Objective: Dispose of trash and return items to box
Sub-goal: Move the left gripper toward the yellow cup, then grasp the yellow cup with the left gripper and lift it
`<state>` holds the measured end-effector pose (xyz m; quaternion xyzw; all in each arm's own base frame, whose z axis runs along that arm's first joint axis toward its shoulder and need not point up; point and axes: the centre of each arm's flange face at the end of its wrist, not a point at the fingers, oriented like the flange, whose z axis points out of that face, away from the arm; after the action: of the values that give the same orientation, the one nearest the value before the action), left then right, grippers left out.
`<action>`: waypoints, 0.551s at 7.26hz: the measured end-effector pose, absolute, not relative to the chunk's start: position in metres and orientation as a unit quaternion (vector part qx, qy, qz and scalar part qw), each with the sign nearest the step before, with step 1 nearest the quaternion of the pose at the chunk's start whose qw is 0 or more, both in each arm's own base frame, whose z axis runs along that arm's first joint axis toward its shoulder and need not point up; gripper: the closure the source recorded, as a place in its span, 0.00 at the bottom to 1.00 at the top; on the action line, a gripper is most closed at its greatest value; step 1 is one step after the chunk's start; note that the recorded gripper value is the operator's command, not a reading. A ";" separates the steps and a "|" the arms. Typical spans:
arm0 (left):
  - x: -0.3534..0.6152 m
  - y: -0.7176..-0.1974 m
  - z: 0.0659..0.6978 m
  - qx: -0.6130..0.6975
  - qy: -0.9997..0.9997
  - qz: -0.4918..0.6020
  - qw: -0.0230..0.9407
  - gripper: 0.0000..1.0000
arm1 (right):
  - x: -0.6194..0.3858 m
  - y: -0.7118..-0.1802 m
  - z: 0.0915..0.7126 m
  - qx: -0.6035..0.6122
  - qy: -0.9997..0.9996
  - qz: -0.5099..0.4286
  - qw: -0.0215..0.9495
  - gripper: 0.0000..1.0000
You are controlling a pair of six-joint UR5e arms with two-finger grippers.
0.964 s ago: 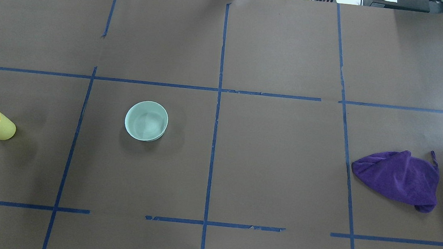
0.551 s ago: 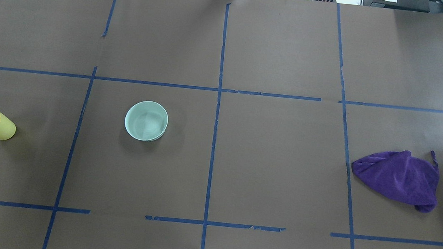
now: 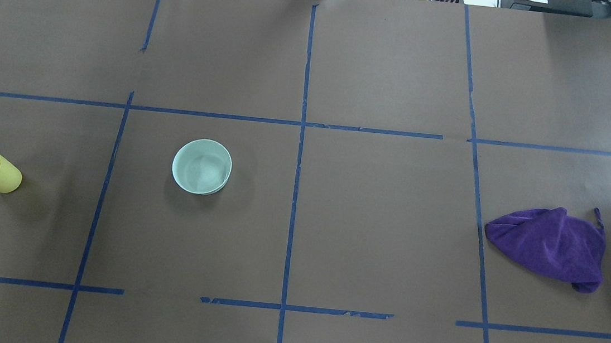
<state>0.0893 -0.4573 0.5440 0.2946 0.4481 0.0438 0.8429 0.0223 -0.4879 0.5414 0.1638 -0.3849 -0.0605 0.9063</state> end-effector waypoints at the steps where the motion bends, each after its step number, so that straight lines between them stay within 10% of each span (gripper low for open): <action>1: 0.117 -0.437 0.560 0.283 0.427 0.016 0.859 0.26 | 0.022 -0.487 0.543 0.162 -0.385 -0.059 0.907 0.00; 4: 0.144 -0.385 0.598 0.238 0.409 -0.020 0.881 0.33 | 0.023 -0.483 0.547 0.158 -0.385 -0.057 0.908 0.00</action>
<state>0.1444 -0.3851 0.5977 0.2380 0.4087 -0.0197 0.8809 0.0225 -0.4835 0.5472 0.1584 -0.3848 -0.0569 0.9075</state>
